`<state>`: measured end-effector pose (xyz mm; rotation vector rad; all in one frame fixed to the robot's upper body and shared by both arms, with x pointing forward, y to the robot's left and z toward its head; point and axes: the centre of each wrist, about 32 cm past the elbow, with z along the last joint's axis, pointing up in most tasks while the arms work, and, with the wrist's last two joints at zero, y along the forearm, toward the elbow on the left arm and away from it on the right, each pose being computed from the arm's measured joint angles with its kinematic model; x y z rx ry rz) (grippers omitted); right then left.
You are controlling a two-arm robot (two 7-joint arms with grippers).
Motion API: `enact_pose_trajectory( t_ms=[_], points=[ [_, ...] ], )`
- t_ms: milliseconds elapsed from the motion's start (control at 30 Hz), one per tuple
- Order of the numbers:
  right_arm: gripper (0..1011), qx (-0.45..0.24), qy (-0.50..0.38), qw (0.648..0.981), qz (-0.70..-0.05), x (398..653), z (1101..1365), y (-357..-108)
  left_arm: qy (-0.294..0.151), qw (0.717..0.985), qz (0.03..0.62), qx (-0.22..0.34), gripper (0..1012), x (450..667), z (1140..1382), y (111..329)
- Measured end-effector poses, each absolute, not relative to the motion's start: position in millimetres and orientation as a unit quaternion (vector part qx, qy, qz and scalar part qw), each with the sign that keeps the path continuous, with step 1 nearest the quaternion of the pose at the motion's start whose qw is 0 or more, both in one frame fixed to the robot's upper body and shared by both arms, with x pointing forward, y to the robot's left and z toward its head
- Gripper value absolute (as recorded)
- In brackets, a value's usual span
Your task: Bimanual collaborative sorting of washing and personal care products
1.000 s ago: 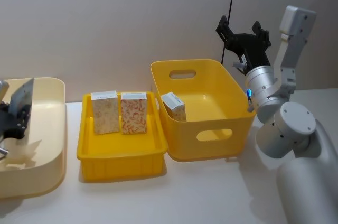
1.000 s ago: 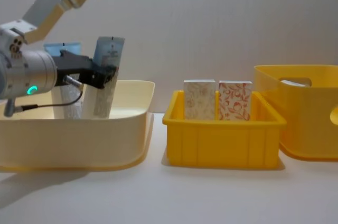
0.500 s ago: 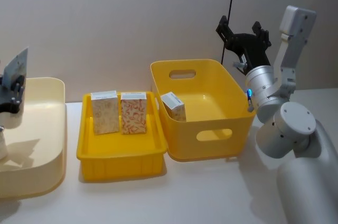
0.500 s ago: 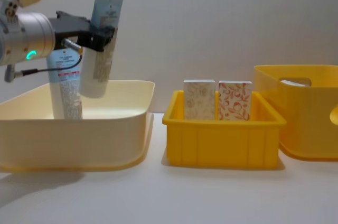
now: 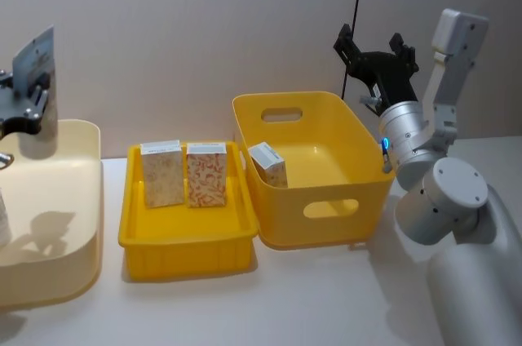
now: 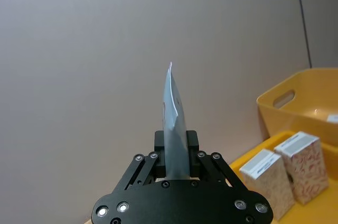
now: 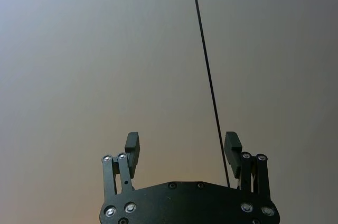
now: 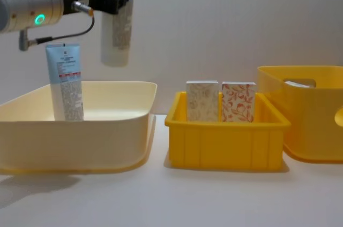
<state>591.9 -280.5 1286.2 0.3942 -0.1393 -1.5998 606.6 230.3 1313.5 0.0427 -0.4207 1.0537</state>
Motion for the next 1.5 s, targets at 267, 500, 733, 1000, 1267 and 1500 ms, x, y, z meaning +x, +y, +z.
enact_pose_trajectory(
  t_ms=[267,500,733,1000,1267,1500],
  points=[
    [1001,0.175,-0.062,0.677,-0.712,591.9,1286.3,-280.4,-0.190,0.866,0.461,-0.027,229,620.2,1327.5,232.2],
    [1001,0.175,-0.062,0.677,-0.712,591.9,1286.3,-280.5,-0.178,0.887,0.422,-0.062,229,633.2,1336.6,233.6],
    [1001,0.175,-0.062,0.677,-0.712,591.9,1286.2,-280.4,-0.169,0.905,0.382,-0.084,229,645.6,1343.6,236.3],
    [1001,0.175,-0.062,0.677,-0.712,591.9,1286.3,-280.4,-0.164,0.916,0.352,-0.097,229,655.2,1349.5,238.7],
    [1001,0.175,-0.062,0.677,-0.712,591.9,1286.3,-280.4,-0.162,0.921,0.338,-0.103,227,659.7,1352.3,239.5],
    [1001,0.175,-0.062,0.677,-0.712,591.9,1286.2,-280.4,-0.162,0.924,0.330,-0.106,229,662.1,1354.1,240.0]
  ],
)
